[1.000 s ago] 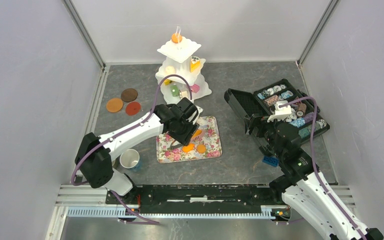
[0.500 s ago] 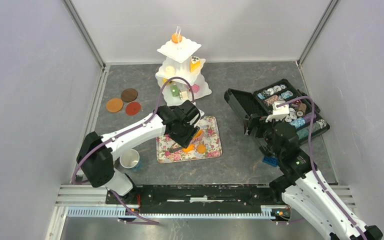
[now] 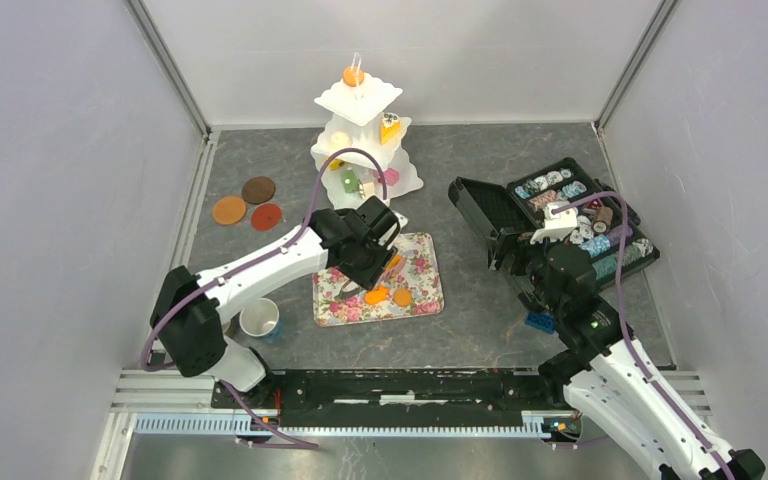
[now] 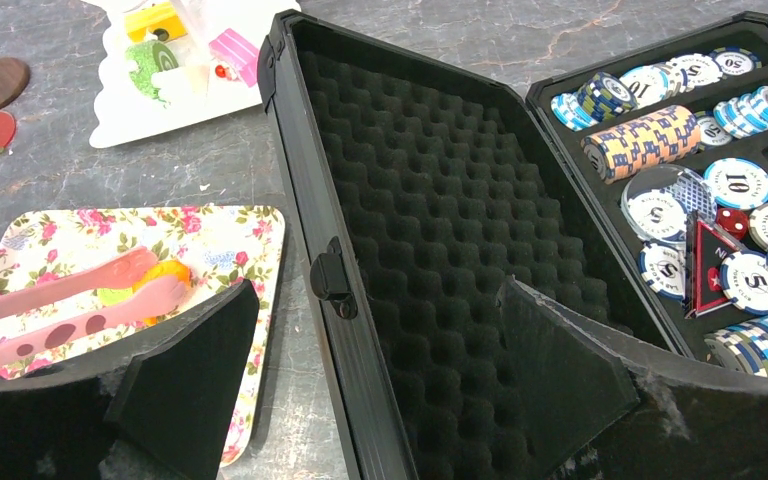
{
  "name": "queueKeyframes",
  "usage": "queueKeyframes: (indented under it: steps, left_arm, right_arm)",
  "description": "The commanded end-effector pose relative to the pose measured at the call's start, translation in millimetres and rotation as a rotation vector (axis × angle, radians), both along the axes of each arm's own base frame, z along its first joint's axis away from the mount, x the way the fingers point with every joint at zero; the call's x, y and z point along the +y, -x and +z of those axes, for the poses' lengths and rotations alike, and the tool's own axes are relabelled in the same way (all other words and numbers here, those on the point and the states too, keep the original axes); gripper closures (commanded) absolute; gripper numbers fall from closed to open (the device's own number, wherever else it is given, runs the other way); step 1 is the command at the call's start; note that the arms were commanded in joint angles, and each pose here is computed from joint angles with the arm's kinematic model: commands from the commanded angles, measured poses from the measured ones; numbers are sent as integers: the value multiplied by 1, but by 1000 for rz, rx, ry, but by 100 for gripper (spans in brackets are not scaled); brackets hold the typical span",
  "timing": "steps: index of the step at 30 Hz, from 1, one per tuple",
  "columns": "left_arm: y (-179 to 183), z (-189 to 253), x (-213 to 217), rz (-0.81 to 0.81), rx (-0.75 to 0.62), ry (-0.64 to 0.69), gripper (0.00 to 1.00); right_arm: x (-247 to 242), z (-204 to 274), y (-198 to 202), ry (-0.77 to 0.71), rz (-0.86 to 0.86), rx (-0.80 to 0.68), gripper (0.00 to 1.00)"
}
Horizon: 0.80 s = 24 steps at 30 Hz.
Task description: Serve the afternoon tea
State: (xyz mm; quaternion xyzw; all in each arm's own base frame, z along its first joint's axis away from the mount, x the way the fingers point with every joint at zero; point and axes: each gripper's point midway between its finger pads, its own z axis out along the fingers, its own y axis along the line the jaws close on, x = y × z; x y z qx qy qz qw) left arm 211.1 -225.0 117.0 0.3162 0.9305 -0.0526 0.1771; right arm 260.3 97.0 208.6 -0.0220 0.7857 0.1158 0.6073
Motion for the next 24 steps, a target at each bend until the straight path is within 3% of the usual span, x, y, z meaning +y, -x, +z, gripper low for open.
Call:
queueKeyframes:
  steps: [1, 13, 24]
  left_arm:
    - [-10, 40, -10, -10, -104, 94, 75]
    - [-27, 125, -7, 58, -312, 230, 76]
    - [-84, 236, -15, 152, -623, 311, 76]
  right_arm:
    - [1, 10, -3, -15, -4, -36, 2]
    - [-2, 15, -2, -12, -14, -51, 2]
    - [-3, 31, -9, 1, -28, -77, 2]
